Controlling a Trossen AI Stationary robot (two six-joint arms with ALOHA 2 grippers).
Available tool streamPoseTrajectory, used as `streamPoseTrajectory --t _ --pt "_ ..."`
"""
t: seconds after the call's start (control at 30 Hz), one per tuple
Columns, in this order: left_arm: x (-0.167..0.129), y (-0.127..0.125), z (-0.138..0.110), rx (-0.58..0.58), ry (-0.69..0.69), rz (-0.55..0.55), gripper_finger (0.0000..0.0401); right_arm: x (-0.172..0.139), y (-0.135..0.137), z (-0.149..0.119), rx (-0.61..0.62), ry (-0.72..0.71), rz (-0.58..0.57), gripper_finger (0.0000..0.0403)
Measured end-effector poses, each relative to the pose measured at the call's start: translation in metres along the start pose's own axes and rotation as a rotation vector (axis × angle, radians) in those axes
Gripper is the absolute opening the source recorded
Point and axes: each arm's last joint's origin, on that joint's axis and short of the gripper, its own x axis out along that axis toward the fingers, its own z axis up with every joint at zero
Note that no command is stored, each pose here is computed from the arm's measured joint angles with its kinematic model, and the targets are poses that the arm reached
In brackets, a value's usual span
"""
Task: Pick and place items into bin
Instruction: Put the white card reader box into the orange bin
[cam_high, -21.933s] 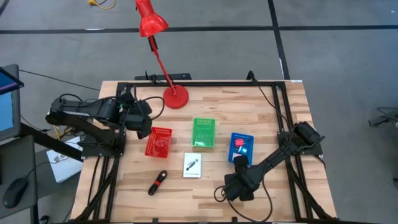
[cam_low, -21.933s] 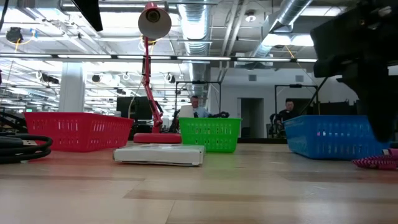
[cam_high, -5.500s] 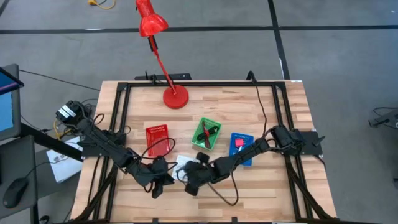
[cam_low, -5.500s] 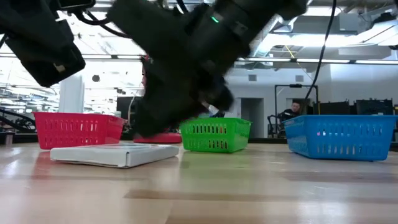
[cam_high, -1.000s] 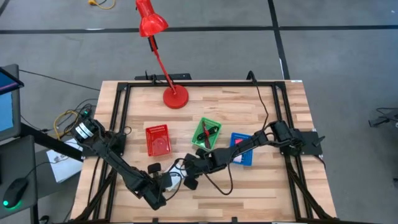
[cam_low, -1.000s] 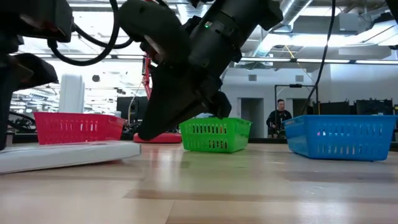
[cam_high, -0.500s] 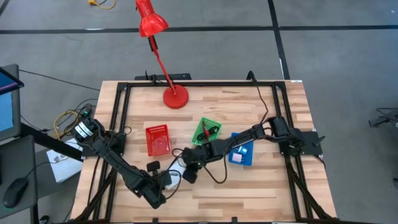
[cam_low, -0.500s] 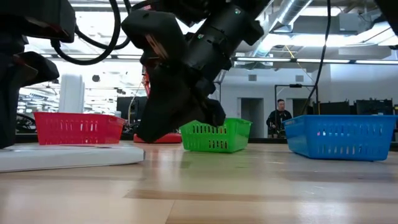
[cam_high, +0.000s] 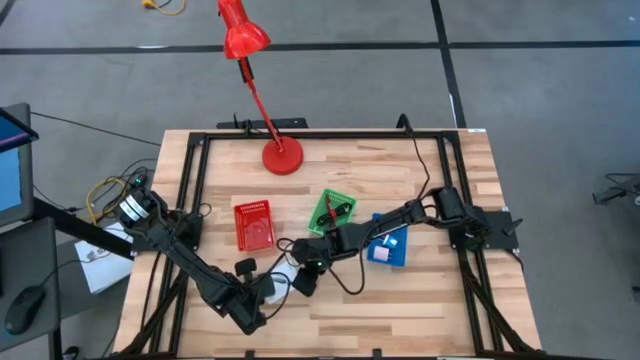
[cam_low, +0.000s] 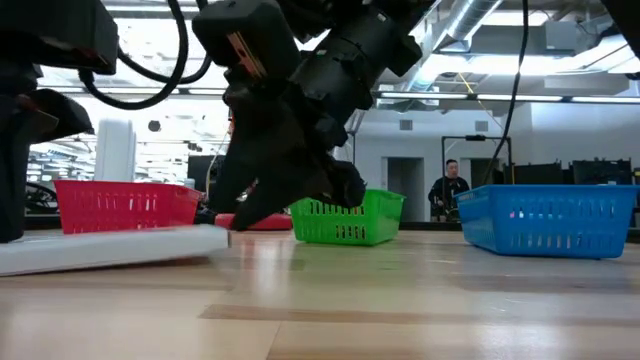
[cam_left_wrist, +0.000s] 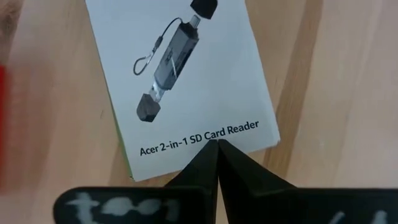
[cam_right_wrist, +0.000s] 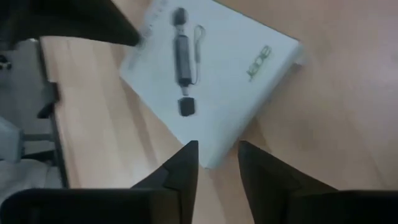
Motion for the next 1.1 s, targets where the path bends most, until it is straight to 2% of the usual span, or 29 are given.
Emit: streamPoseTrajectory --t 0.2,0.4,0.57,0.7,0.83,0.93,1.1 --pt "0.004 0.003 -0.008 -0.037 -0.019 -0.002 0.0000 0.000 0.003 0.003 -0.005 -0.025 0.031 0.0113" --pt "0.004 0.000 -0.012 -0.021 -0.028 -0.003 0.0000 -0.001 -0.001 0.003 0.063 -0.001 0.021 0.0114" --pt "0.002 -0.003 -0.019 -0.030 -0.045 0.001 0.0000 -0.001 0.000 0.002 0.089 0.038 0.060 0.0114" --pt "0.001 -0.005 -0.021 -0.026 -0.054 -0.001 0.0000 0.011 -0.005 0.003 0.093 0.024 0.090 0.0114" --pt "0.000 -0.006 -0.023 -0.021 -0.030 -0.012 0.0000 0.023 -0.007 0.010 0.133 0.001 0.202 0.0114" --pt "0.000 -0.006 -0.023 -0.021 -0.028 -0.014 0.0000 0.037 -0.016 0.008 0.144 0.017 0.202 0.0114" --pt "0.000 -0.007 -0.025 -0.015 -0.022 -0.017 0.0000 0.039 -0.016 0.011 0.142 -0.004 0.237 0.0114"
